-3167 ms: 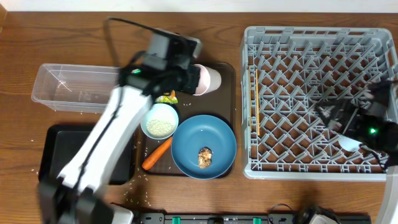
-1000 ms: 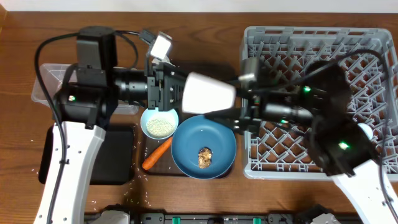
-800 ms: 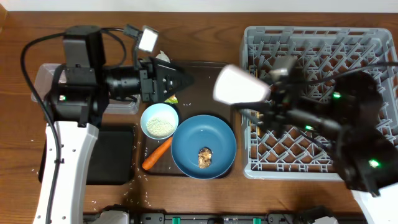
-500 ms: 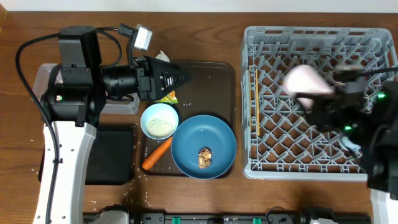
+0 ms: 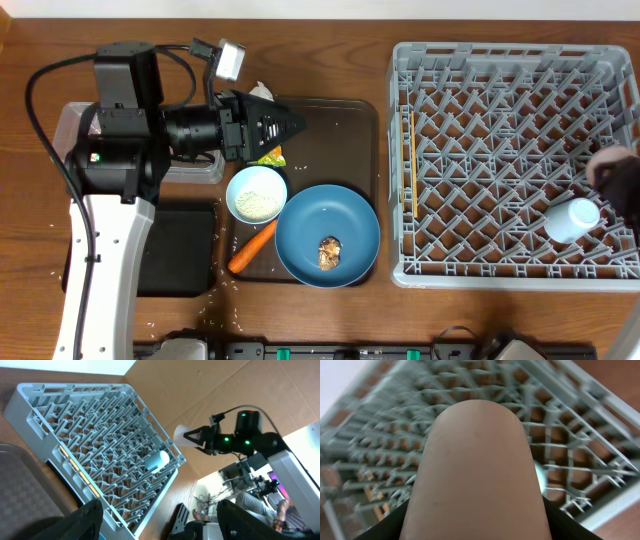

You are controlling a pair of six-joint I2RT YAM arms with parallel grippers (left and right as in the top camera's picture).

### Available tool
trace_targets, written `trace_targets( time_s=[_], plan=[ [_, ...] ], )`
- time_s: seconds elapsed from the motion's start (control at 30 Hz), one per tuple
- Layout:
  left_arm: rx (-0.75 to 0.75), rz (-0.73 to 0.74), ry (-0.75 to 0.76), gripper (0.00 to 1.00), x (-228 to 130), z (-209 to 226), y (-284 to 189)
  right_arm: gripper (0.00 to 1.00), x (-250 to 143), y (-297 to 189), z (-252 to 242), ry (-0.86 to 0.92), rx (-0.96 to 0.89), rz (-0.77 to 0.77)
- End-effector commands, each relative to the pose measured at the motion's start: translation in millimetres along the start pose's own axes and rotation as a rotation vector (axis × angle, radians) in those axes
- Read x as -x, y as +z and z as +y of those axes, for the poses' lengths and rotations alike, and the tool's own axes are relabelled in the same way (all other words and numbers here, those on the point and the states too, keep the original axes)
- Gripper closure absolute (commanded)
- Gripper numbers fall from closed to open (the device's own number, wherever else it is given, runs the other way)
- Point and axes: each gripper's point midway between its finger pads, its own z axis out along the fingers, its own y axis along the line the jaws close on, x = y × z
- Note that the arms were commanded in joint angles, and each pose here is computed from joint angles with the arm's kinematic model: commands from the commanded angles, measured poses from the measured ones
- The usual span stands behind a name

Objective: Sort waste into correct bins and load items into the dishwasher rack
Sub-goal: 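Place the pink cup in the dish rack with right gripper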

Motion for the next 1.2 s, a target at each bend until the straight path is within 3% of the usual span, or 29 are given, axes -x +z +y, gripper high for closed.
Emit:
trace_targets(
  time_s=[0.0,0.37,0.6,0.73,0.8,1.03,1.17],
  plan=[
    [0.007,-0.009,0.010,0.26,0,-6,-4,0.43,4,10,-26,0.103,-0.056,0.024],
    [0.008,-0.002,-0.010,0.26,-3,-5,-4,0.45,7,46,-94,0.343,-0.186,0.092],
    [0.009,-0.002,-0.010,0.26,-3,-5,-4,0.45,4,64,-104,0.386,-0.204,0.132],
    [0.008,-0.002,-0.010,0.26,-3,-5,-4,0.24,0,70,-107,0.400,-0.211,0.155],
    [0.009,-0.002,-0.010,0.26,-3,-5,-4,0.20,0,70,-105,0.400,-0.203,0.157],
    [0.040,0.000,0.015,0.27,-5,0,-4,0.22,10,53,-64,0.341,0.011,0.130],
    [0.268,0.019,0.040,0.27,-17,28,-9,0.22,16,17,-11,0.221,0.241,0.072]
  ],
)
